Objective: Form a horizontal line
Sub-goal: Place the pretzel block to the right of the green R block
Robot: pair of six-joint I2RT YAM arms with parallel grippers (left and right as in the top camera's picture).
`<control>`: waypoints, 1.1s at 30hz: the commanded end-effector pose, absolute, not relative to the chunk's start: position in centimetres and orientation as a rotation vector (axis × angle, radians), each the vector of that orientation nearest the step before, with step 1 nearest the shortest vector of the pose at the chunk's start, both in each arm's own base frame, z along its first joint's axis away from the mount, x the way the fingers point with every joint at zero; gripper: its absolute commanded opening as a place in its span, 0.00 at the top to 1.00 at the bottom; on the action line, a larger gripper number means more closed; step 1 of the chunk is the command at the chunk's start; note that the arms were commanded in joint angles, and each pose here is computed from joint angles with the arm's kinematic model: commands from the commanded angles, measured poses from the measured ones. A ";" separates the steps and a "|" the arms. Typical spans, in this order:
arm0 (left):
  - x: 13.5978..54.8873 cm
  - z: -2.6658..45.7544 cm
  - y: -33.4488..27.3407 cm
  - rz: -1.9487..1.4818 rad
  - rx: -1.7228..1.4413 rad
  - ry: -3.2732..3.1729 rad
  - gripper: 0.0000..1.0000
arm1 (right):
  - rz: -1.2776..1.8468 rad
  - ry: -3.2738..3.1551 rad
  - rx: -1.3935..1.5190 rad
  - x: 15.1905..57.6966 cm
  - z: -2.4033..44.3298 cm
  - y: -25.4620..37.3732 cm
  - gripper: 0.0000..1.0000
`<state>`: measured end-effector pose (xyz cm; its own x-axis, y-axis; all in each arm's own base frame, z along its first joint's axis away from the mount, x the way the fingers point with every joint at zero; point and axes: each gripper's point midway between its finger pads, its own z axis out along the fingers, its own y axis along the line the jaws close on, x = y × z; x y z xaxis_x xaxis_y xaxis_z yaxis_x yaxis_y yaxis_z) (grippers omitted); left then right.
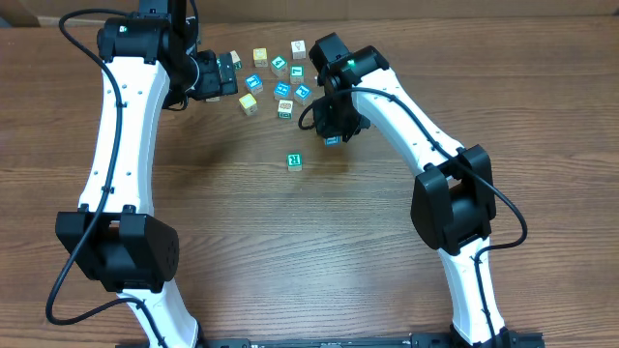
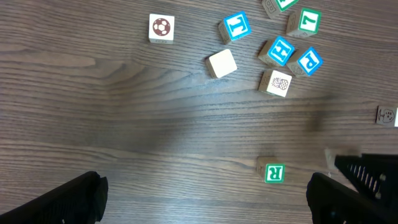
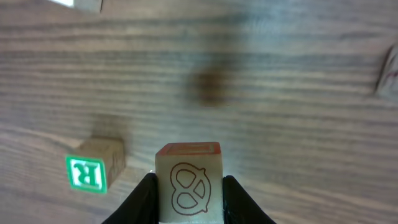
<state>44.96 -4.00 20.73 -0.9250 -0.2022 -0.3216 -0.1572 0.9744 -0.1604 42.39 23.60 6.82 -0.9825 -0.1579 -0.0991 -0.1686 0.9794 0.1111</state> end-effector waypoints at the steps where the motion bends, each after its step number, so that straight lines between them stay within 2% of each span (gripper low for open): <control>1: 45.1 20.7 -4.2 -0.182 -0.266 2.779 0.00 | 0.245 3.038 -0.238 41.3 8.0 24.8 0.74; 10: 45.1 20.7 -4.2 -0.182 -0.266 2.779 0.00 | 0.234 3.057 -0.220 39.9 7.5 26.3 0.74; 15: 45.1 20.7 -4.2 -0.182 -0.266 2.779 0.00 | 0.010 3.014 -0.125 40.0 7.1 25.2 0.75; 30: 45.1 20.7 -4.2 -0.182 -0.266 2.779 0.00 | 0.029 2.996 -0.143 40.1 4.3 26.0 0.73; 33: 45.1 20.7 -4.2 -0.182 -0.266 2.779 0.00 | 0.029 2.996 -0.143 40.1 4.3 26.0 0.63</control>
<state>44.95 -4.00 20.73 -0.9252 -0.2022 -0.3213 -0.1573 0.9745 -0.1604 39.66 26.05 2.78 -0.9895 -0.1016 -0.1024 -0.1030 0.9946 0.0083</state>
